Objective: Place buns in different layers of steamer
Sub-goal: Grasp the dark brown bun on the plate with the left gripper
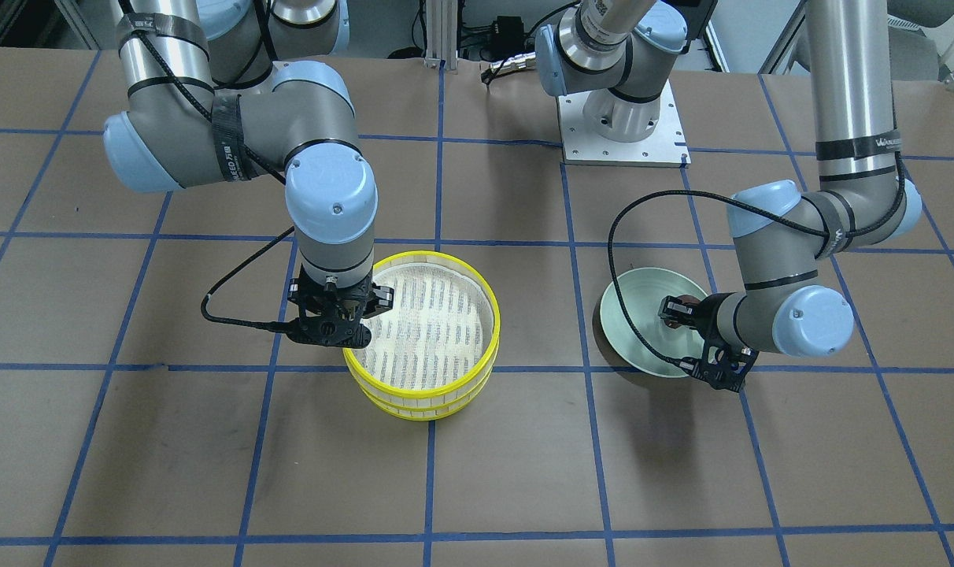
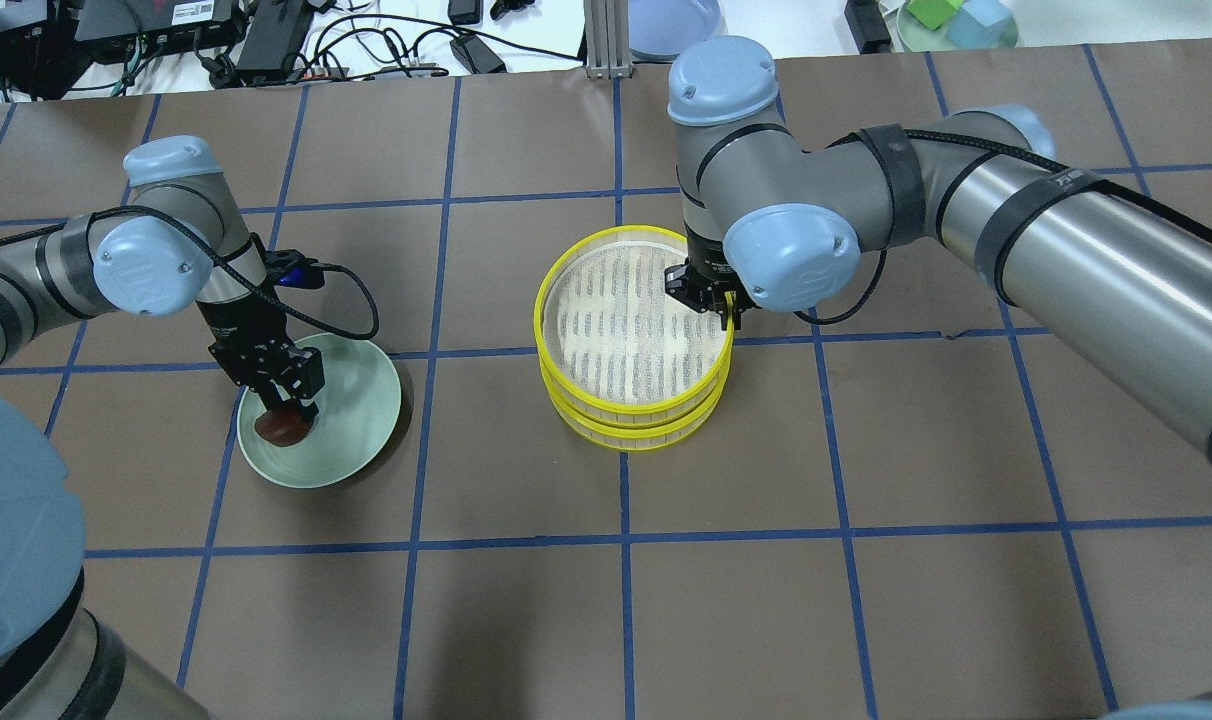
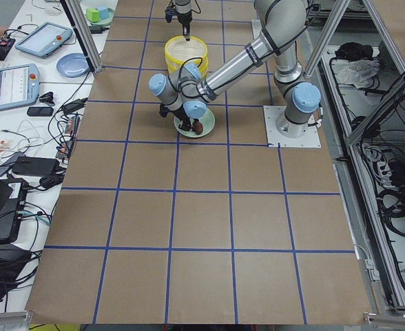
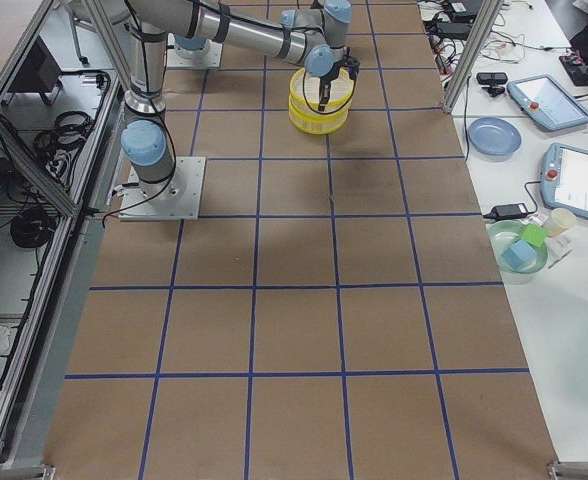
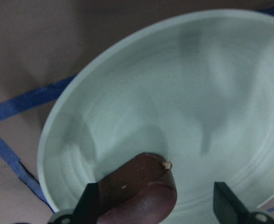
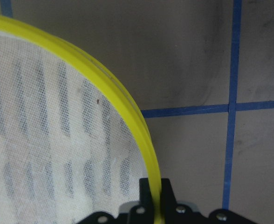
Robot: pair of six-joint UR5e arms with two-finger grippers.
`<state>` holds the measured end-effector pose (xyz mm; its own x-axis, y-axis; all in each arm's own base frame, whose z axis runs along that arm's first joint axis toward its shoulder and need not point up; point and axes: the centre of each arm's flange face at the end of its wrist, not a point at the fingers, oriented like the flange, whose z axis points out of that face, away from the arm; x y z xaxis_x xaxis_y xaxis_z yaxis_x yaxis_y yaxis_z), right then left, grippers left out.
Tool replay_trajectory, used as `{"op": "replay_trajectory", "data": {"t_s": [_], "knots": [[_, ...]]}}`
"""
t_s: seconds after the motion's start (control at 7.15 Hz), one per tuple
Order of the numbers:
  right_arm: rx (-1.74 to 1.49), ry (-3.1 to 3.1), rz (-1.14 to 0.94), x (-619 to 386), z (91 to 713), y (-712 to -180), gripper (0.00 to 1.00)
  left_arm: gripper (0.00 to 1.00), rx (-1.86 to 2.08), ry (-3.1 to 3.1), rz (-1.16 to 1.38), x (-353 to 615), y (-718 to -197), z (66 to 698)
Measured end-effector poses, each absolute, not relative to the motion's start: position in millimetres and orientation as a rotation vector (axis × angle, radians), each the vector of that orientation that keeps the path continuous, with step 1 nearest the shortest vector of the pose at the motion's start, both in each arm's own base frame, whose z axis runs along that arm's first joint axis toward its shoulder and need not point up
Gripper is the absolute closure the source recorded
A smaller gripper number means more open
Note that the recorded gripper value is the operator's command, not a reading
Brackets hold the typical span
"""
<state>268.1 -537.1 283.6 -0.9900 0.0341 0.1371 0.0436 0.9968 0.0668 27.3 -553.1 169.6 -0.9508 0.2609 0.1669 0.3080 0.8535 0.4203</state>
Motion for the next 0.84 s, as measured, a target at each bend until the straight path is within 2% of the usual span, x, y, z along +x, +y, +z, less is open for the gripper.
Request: {"op": "replay_trajectory", "data": {"t_s": [0.42,0.84], "knots": [[-0.057,-2.989,-0.116,270,281,-535,1.00,1.00,-0.386,-2.948,-0.630,27,-563,187],[-0.051,-2.987,-0.114,271,285,-531,1.00,1.00,-0.188,-2.968,-0.473,2,-594,259]]}}
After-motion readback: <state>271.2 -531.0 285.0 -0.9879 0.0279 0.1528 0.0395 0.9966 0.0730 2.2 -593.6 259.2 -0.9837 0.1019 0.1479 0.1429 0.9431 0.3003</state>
